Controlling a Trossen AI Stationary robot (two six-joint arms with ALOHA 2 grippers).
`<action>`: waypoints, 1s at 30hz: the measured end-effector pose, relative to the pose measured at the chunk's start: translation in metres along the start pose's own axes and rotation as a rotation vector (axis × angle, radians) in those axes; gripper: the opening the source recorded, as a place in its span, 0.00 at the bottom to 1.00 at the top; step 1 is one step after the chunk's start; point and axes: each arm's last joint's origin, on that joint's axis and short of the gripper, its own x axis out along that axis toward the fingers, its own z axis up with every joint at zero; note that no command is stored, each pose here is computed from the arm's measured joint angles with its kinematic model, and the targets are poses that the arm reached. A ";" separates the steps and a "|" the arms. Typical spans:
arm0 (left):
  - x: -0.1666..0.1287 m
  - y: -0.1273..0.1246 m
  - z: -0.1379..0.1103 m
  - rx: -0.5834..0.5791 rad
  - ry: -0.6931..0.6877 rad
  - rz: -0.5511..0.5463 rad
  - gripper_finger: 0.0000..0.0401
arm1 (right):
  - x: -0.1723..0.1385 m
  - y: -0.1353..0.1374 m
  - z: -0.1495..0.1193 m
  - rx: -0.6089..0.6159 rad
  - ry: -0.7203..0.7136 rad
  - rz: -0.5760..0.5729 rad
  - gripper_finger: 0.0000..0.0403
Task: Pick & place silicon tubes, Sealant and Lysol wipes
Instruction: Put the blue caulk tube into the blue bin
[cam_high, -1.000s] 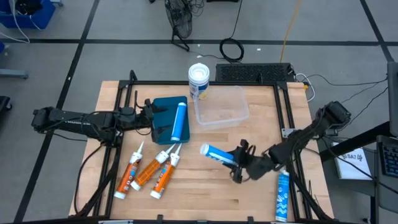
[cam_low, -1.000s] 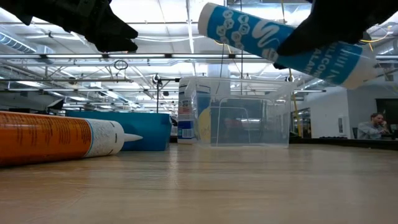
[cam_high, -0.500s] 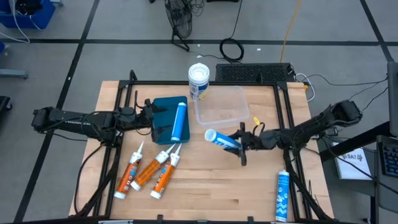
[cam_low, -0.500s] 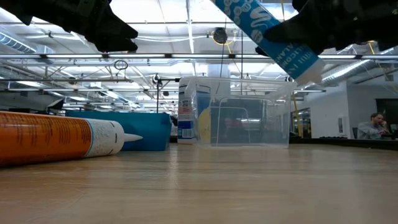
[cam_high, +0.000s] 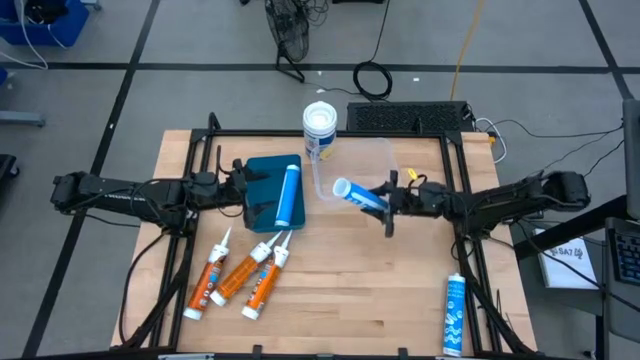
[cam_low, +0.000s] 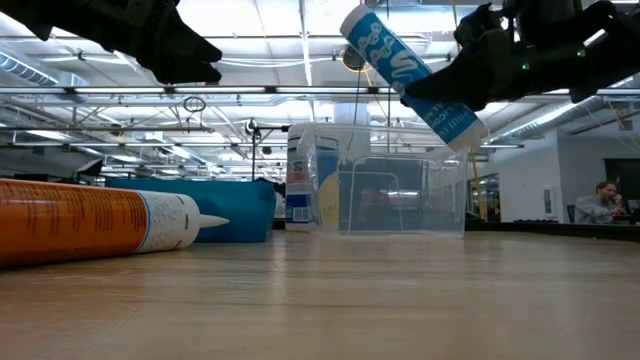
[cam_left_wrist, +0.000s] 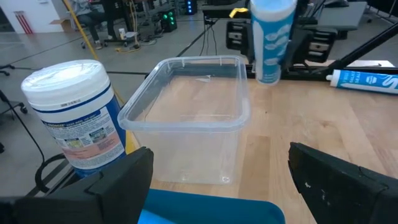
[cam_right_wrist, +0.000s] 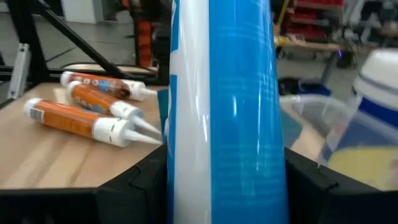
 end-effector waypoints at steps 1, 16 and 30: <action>0.000 0.000 0.000 0.000 0.000 0.000 0.91 | 0.000 -0.002 0.001 -0.016 -0.014 0.006 0.51; 0.000 0.000 0.004 -0.035 -0.044 0.000 0.91 | 0.001 -0.013 0.000 -0.165 -0.024 0.020 0.50; 0.000 0.000 0.010 -0.053 -0.098 0.000 0.91 | 0.001 -0.013 0.003 -0.142 -0.046 0.013 0.50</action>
